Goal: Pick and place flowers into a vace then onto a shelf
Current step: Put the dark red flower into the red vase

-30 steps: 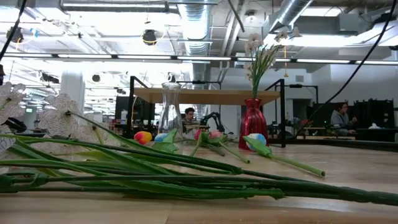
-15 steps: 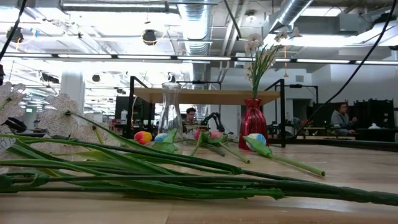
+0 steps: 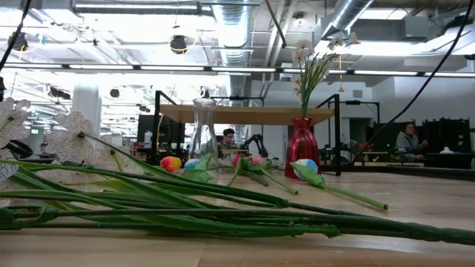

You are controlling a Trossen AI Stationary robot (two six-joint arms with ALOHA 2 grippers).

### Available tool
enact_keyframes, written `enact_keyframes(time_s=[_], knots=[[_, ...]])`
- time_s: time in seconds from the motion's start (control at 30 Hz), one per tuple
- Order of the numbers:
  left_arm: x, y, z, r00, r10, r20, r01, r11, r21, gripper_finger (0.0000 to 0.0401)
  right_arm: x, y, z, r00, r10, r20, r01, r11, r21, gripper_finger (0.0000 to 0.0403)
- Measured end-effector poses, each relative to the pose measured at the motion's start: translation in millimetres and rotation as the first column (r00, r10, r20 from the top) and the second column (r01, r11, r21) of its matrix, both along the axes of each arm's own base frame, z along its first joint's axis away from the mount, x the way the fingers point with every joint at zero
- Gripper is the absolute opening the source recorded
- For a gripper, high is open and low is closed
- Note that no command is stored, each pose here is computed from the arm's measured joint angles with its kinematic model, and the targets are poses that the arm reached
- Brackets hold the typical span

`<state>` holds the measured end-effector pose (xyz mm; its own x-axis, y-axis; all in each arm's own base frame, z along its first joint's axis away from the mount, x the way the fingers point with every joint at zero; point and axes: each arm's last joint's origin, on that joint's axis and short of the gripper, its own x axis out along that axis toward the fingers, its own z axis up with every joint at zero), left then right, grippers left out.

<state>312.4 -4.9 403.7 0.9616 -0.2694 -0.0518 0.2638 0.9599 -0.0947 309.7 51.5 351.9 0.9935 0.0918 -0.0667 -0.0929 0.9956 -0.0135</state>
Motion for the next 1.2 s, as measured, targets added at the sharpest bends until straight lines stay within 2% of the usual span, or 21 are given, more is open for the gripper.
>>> enact_keyframes(time_s=[0.27, 0.43, 0.53, 0.6, 0.67, 0.77, 0.9, 1.03, 1.2], knots=[[-12.9, -2.5, 6.5, 1.0, -0.007, -0.005, 0.007, 0.999, 0.034, 0.0193, 1.1, -6.9, 0.0, 1.0, -0.021, 0.0, 0.021, 1.0, 0.0, 0.0001], [-38.9, 0.3, 20.2, 0.996, 0.088, 0.001, -0.087, 0.993, 0.075, 0.0229, 1.9, -13.3, -0.5, 0.999, -0.053, -0.005, 0.053, 0.999, -0.002, 0.0], [-56.6, 2.0, 28.4, 0.989, 0.15, 0.004, -0.15, 0.985, 0.089, 0.024, 2.1, -17.3, -0.5, 0.992, -0.125, -0.004, 0.125, 0.992, -0.006, 0.0], [-67.6, 2.9, 32.6, 0.984, 0.179, 0.002, -0.178, 0.98, 0.092, 0.0244, 1.2, -20.7, 0.1, 0.974, -0.227, -0.001, 0.227, 0.974, -0.012, 0.0], [-77.5, 3.3, 37.2, 0.981, 0.194, 0.012, -0.194, 0.977, 0.091, 0.0245, -1.4, -21.9, 2.1, 0.936, -0.352, 0.009, 0.352, 0.936, -0.011, 0.0], [-89.9, 3.0, 41.9, 0.981, 0.194, 0.018, -0.195, 0.977, 0.09, 0.0245, -6.8, -20.0, 4.8, 0.846, -0.533, 0.026, 0.534, 0.846, -0.015, 0.0], [-100.0, 3.0, 44.5, 0.981, 0.194, 0.015, -0.194, 0.977, 0.089, 0.0245, -14.5, -11.5, 9.9, 0.769, -0.637, 0.047, 0.638, 0.77, 0.003, 0.0], [-104.6, 3.0, 45.8, 0.981, 0.195, 0.015, -0.195, 0.977, 0.087, 0.0245, -21.3, -3.9, 10.6, 0.762, -0.645, 0.062, 0.645, 0.764, 0.019, 0.0], [-105.5, 2.8, 45.0, 0.981, 0.195, 0.005, -0.194, 0.977, 0.089, 0.0245, -51.2, -1.7, -8.5, 0.76, -0.637, 0.128, 0.628, 0.771, 0.106, 0.0]])
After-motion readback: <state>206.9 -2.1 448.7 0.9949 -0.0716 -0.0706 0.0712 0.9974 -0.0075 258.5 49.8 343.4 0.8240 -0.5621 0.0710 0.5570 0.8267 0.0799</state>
